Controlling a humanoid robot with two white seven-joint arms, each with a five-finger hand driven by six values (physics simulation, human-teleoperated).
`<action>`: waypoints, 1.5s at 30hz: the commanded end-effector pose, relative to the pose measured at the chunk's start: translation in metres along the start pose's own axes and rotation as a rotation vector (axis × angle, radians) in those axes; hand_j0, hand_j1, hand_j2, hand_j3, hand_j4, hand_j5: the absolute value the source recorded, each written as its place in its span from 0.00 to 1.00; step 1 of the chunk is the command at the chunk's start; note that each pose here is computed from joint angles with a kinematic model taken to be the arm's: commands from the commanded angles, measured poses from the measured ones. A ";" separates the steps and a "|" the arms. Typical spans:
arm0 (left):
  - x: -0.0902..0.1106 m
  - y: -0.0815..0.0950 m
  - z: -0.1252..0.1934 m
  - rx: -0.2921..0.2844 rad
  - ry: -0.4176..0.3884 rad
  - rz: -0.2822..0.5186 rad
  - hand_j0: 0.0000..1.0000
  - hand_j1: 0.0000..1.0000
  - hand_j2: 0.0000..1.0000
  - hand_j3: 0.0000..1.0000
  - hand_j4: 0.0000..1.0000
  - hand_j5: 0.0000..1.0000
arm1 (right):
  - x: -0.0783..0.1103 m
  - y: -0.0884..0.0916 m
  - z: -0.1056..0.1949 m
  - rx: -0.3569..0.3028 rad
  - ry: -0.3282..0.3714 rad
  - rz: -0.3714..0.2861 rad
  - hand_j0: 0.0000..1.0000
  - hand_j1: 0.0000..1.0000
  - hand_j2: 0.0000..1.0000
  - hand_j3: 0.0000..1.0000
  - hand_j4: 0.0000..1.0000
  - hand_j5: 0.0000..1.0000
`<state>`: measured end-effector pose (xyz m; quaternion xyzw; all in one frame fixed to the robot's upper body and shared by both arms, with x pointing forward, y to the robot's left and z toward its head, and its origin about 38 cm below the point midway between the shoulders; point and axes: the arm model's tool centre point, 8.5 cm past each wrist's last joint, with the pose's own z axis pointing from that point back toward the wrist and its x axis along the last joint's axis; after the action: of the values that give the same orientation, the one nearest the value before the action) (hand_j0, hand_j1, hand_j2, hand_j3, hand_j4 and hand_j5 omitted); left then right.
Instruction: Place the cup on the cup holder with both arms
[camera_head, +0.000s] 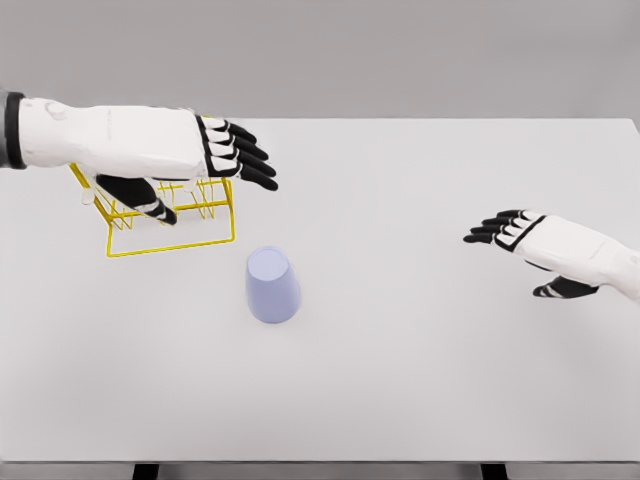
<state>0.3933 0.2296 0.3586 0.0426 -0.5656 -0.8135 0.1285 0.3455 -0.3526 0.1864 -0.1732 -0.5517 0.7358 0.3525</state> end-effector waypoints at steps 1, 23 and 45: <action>0.006 -0.032 -0.030 -0.076 -0.082 0.080 1.00 1.00 1.00 1.00 1.00 1.00 | 0.005 -0.001 -0.002 0.000 -0.015 0.002 1.00 1.00 1.00 1.00 1.00 1.00; 0.014 -0.041 -0.082 -0.225 -0.115 -0.115 1.00 1.00 1.00 1.00 1.00 1.00 | 0.003 -0.002 0.000 0.007 -0.011 0.009 1.00 1.00 1.00 1.00 1.00 1.00; -0.004 -0.083 -0.122 -0.294 -0.069 -0.087 0.97 0.97 0.97 0.97 0.97 0.97 | -0.004 -0.002 0.007 0.024 0.011 0.014 1.00 1.00 1.00 1.00 1.00 1.00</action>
<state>0.4051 0.1489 0.2378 0.0155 -0.4434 -0.8930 0.0756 0.3443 -0.3588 0.1892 -0.1772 -0.5382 0.7456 0.3507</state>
